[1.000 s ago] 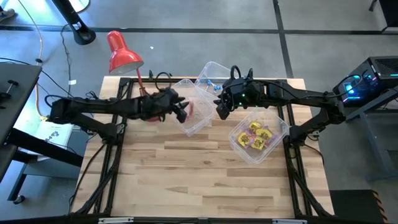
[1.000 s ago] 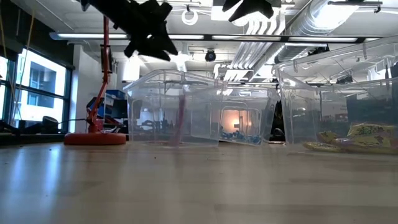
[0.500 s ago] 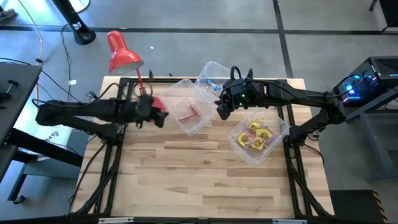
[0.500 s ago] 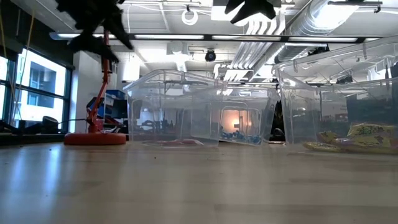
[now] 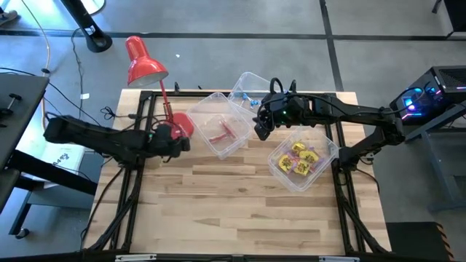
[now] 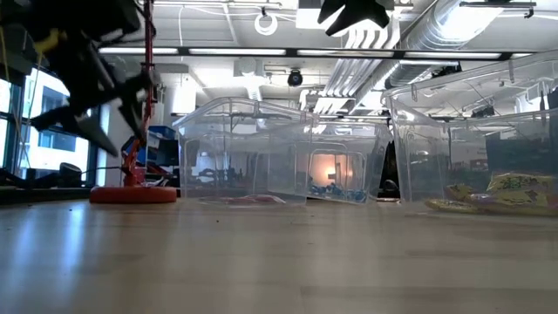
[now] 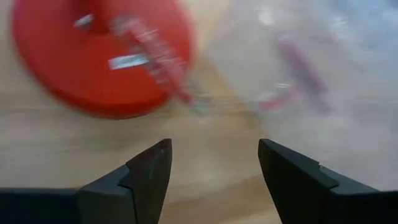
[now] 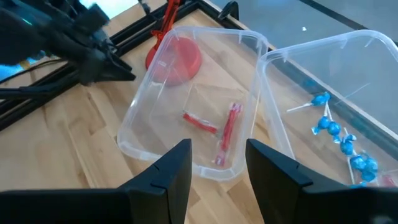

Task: Sort candy
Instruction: Put the red candy into the left transparent bin

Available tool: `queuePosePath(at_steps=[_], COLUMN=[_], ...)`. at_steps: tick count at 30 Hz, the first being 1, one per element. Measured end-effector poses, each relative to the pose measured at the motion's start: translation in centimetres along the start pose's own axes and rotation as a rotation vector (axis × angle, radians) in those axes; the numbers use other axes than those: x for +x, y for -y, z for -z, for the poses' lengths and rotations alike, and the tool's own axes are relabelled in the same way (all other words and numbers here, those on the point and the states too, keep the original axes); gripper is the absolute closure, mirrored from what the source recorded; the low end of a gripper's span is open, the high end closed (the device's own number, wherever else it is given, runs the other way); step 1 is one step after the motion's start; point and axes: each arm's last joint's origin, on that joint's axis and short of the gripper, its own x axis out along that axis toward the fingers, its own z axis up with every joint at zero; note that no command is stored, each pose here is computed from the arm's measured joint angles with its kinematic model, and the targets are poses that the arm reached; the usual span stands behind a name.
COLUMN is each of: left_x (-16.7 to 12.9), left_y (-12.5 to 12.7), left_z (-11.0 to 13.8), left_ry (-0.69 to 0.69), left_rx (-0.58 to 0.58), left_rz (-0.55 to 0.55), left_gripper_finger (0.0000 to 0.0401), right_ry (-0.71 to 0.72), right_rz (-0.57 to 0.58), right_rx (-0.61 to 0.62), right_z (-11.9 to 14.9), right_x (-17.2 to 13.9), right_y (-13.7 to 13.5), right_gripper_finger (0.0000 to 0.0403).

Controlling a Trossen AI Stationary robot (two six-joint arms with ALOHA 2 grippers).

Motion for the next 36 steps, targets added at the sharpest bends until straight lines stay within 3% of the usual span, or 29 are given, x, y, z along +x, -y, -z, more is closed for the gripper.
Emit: queuePosePath(at_steps=[3,11,16,21,28,32,36], left_x=[2.0,5.4,7.1,8.3,9.4,9.8,9.4], left_y=[-0.7,0.4,0.1,0.1,-0.3,-0.4,0.0], left_z=[0.3,-0.8,-0.9,-0.7,-0.3,-0.1,0.3], left_ry=[-0.023,0.019,0.0,0.003,-0.004,-0.025,-0.041], left_rx=[-0.041,-0.109,-0.102,-0.165,-0.126,-0.096,-0.078], left_rz=[-0.081,-0.064,-0.137,-0.176,-0.232,-0.247,-0.213], left_gripper_finger=[0.017,0.017,0.017,0.017,0.0176,0.0224,0.033], right_ry=[0.004,0.003,0.003,0.022,0.08,0.079,0.078], right_rz=[0.009,0.009,0.008,0.0,-0.029,-0.028,-0.028], right_rx=[0.004,0.011,0.01,0.016,0.027,0.024,0.023], right_z=[-0.1,-0.2,-0.2,-0.4,-0.9,-0.9,-0.9], right_x=[0.0,0.1,0.1,0.1,0.1,0.1,0.1], right_y=[0.1,0.3,0.3,0.3,0.0,0.0,0.0], right_gripper_finger=[0.0258,0.0258,0.0258,0.0258,0.0258,0.0258,0.0258])
